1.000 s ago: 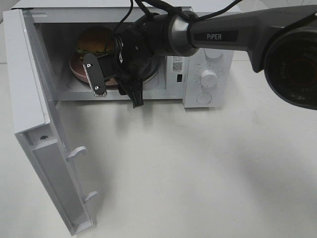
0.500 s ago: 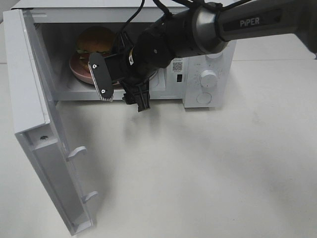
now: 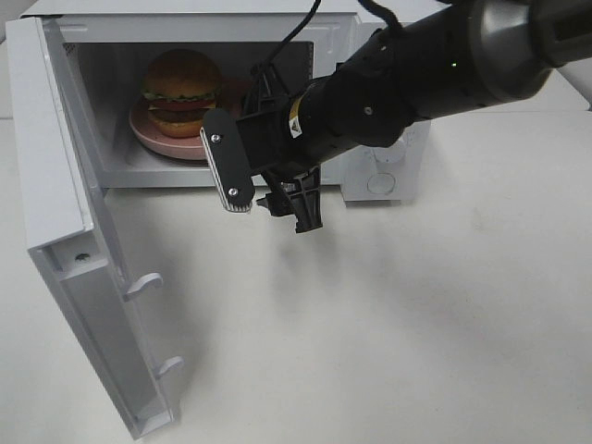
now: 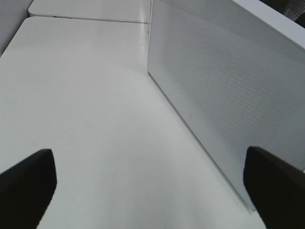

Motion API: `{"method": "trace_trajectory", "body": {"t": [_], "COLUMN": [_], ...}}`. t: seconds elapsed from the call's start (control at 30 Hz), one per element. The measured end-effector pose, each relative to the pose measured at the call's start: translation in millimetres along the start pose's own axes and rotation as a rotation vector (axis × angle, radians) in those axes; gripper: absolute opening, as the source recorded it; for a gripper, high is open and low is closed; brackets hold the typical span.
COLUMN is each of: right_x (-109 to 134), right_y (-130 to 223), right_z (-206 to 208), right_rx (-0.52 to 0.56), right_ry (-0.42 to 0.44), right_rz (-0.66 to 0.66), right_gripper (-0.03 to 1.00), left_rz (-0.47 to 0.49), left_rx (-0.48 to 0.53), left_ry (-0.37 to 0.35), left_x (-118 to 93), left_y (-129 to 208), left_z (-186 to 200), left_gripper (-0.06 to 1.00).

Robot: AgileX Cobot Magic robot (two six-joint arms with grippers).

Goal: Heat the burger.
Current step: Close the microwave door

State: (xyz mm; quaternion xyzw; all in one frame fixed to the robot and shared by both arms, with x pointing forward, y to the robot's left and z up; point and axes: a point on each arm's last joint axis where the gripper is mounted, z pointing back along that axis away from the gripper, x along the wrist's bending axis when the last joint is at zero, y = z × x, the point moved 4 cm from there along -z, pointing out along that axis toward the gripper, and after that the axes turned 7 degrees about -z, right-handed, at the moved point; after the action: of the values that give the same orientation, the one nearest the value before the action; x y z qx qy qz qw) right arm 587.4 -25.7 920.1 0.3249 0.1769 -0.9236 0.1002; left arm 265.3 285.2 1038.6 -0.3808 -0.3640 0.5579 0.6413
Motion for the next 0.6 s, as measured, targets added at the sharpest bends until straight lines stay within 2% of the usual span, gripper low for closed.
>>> {"method": "trace_trajectory", "body": {"t": [0.33,0.5,0.53,0.6], "right_x": [10.9,18.6,23.4,25.9], "right_y": [7.2,11.9,14.3,15.7], "right_z": [41.4,64.5,72.2,75.3], "right_rx": [-0.008,-0.015,-0.014,-0.009], "right_ry": [0.011,0.018,0.012,0.006], "right_rz": [-0.122,-0.236,-0.306,-0.332], "right_gripper": [0.77,0.77,0.77,0.77], "left_rz": [0.000,0.000,0.000,0.000], "left_rx": [0.000,0.000,0.000,0.000], "left_ry": [0.000,0.000,0.000,0.000], "left_x": [0.0,0.0,0.0,0.0], "left_y": [0.0,0.0,0.0,0.0], "left_z": [0.0,0.0,0.0,0.0], "left_gripper": [0.99,0.99,0.99,0.99]}}
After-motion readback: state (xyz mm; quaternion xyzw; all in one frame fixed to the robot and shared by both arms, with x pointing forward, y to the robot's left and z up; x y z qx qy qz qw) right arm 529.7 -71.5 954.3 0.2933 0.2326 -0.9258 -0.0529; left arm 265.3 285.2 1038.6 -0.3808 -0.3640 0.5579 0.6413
